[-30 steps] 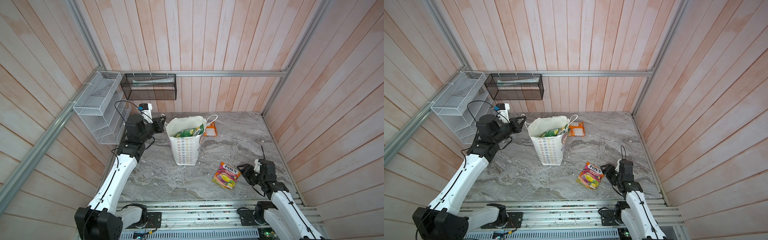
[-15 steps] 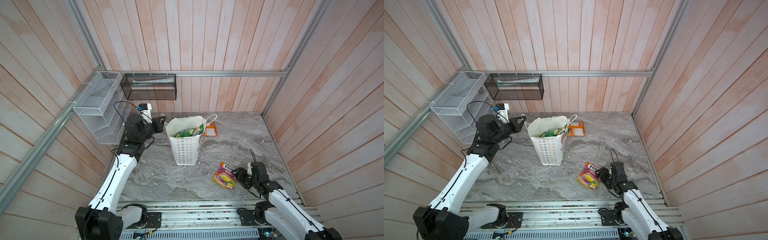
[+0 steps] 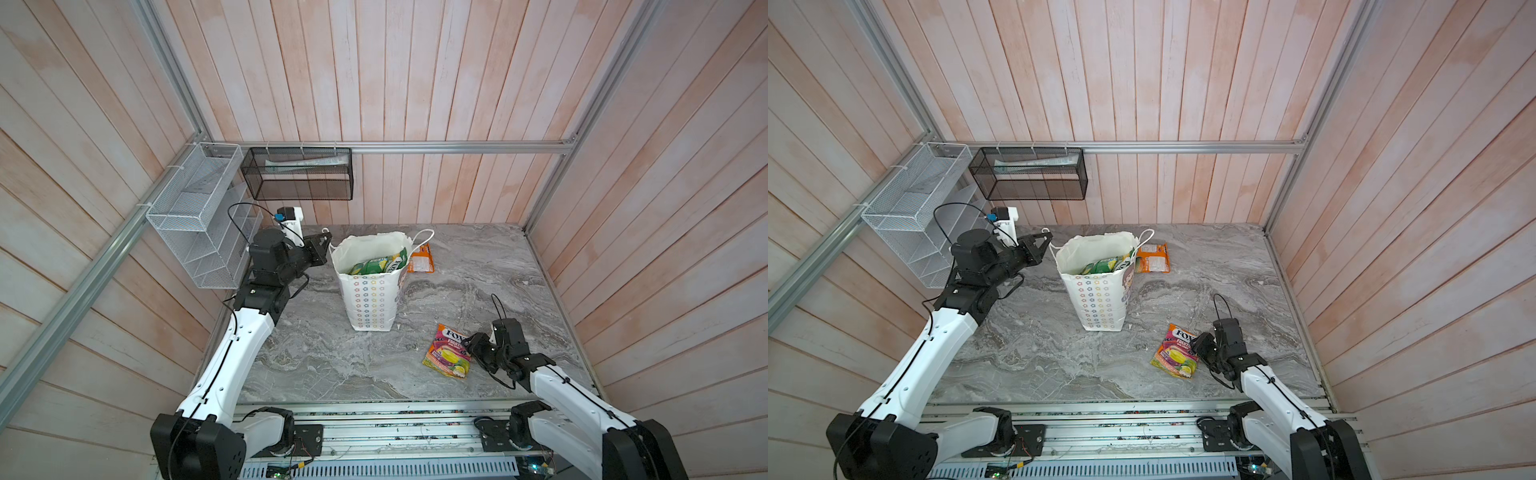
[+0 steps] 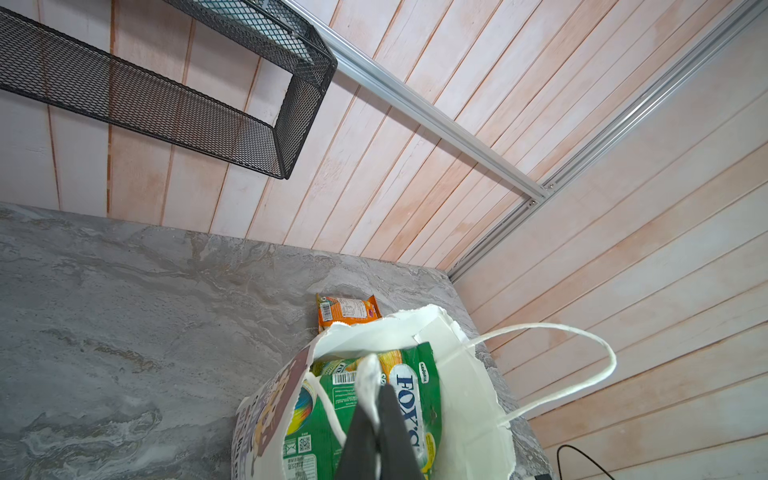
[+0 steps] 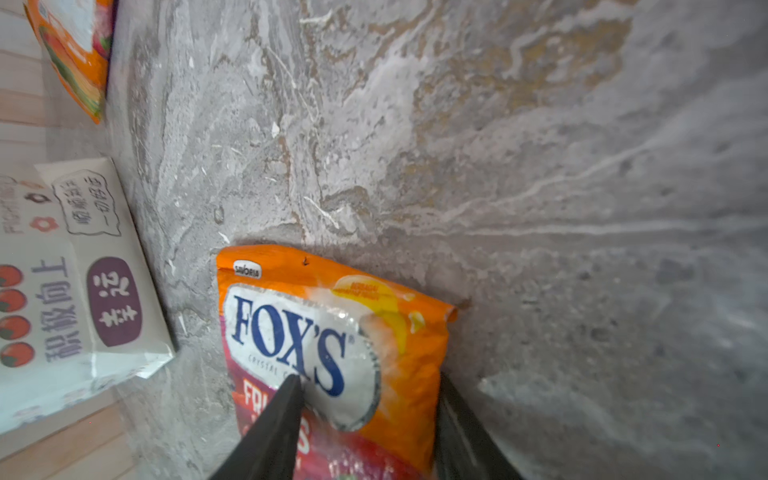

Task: Place the snacks into the paper bag
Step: Pick up the snack from the bottom-center of the table.

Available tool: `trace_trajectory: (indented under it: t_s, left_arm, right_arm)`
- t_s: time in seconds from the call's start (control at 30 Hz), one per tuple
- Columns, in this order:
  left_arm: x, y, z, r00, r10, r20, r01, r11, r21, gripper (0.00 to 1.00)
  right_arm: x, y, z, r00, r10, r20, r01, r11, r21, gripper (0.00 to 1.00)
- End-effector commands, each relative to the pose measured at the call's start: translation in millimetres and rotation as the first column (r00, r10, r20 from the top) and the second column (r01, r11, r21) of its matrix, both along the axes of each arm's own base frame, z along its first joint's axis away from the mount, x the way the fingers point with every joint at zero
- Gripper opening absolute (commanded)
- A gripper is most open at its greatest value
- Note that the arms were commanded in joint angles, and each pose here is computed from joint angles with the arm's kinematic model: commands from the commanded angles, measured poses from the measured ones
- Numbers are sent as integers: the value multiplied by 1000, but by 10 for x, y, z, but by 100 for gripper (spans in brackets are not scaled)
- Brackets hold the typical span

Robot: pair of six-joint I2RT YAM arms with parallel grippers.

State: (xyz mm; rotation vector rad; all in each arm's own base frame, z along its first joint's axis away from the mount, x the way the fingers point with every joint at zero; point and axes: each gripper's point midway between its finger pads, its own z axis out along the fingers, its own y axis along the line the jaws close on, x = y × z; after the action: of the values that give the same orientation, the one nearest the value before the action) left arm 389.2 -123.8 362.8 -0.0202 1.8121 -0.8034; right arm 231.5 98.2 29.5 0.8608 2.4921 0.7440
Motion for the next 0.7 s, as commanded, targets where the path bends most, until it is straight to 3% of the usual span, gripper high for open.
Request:
trace_trajectory:
  t_s: [0.0, 0.23, 0.43, 0.67]
  left_arm:
    - [-42, 3, 181, 998, -11, 69, 12, 1000, -17, 0]
    - [-53, 8, 206, 997, -10, 75, 11, 1000, -18, 0]
    - [-53, -8, 200, 997, -18, 73, 19, 1000, -22, 0]
    - [-52, -3, 197, 997, -15, 72, 17, 1000, -23, 0]
  right_arm:
    - [-61, 10, -102, 999, 9, -42, -9, 1000, -7, 42]
    - [-101, 42, -195, 999, 10, -41, -9, 1000, 25, 19]
    - [111, 94, 168, 996, 25, 81, -28, 999, 39, 0]
    - [360, 144, 752, 974, 47, 220, -56, 998, 32, 0]
